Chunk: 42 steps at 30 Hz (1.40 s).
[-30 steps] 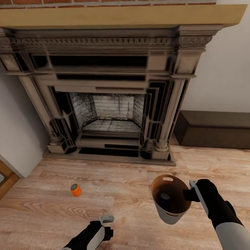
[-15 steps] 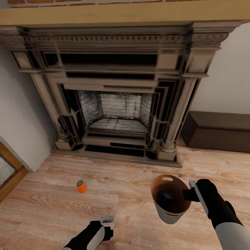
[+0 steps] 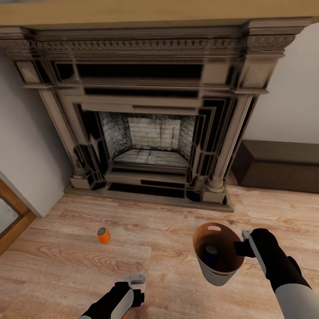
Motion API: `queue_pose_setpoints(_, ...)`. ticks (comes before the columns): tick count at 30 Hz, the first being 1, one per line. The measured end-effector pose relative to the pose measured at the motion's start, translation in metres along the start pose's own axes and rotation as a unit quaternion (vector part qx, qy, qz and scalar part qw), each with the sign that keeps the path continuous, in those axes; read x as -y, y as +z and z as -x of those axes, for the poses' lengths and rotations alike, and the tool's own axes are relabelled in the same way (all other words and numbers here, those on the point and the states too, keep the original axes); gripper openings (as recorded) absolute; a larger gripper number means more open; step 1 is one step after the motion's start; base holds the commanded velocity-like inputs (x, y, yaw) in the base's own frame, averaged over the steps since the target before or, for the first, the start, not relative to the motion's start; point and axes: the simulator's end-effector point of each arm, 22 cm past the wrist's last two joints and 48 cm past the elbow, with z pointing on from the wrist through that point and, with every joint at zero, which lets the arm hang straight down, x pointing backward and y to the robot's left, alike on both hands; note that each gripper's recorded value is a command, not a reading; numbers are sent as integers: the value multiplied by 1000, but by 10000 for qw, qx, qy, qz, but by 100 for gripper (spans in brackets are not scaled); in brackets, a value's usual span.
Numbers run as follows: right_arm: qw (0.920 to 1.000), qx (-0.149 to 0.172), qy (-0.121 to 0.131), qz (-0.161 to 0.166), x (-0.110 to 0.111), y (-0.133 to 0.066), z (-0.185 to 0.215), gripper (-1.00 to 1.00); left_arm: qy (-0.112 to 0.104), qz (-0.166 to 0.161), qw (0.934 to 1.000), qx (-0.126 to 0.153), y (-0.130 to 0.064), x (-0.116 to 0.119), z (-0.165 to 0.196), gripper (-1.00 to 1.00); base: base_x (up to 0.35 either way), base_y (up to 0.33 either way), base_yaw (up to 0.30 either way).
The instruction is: Put the three can of soda from the living room inside the tash can in the kitchen.
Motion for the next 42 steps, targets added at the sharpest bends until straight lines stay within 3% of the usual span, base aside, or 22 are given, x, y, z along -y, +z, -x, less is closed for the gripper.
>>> queue_pose_setpoints(6,10000,9,17,10,0,11,-5,-100,3,2,10000,2,12,0,-4,100,0,0,0)
queue_pose_setpoints(20,10000,41,28,-3,2,10,-3,-100,10,5,10000,-5,12,-1,-5,100,0,0,0)
queue_pose_setpoints(24,9998,208,49,11,3,2,8,-100,10,5,10000,-6,12,-1,-5,100,0,0,0)
queue_pose_setpoints(29,9977,673,45,17,3,-21,38,-100,10,7,10000,-8,13,-1,-5,100,0,0,0)
queue_pose_setpoints(35,9841,1776,11,85,-3,-88,98,-100,3,1,10000,1,12,0,-5,100,0,0,0)
queue_pose_setpoints(38,9787,2051,20,102,-3,-107,106,-100,3,0,10000,0,12,0,-5,100,0,0,0)
queue_pose_setpoints(42,9755,2191,163,-65,16,-117,109,-100,1,0,10000,2,12,0,-4,100,0,0,0)
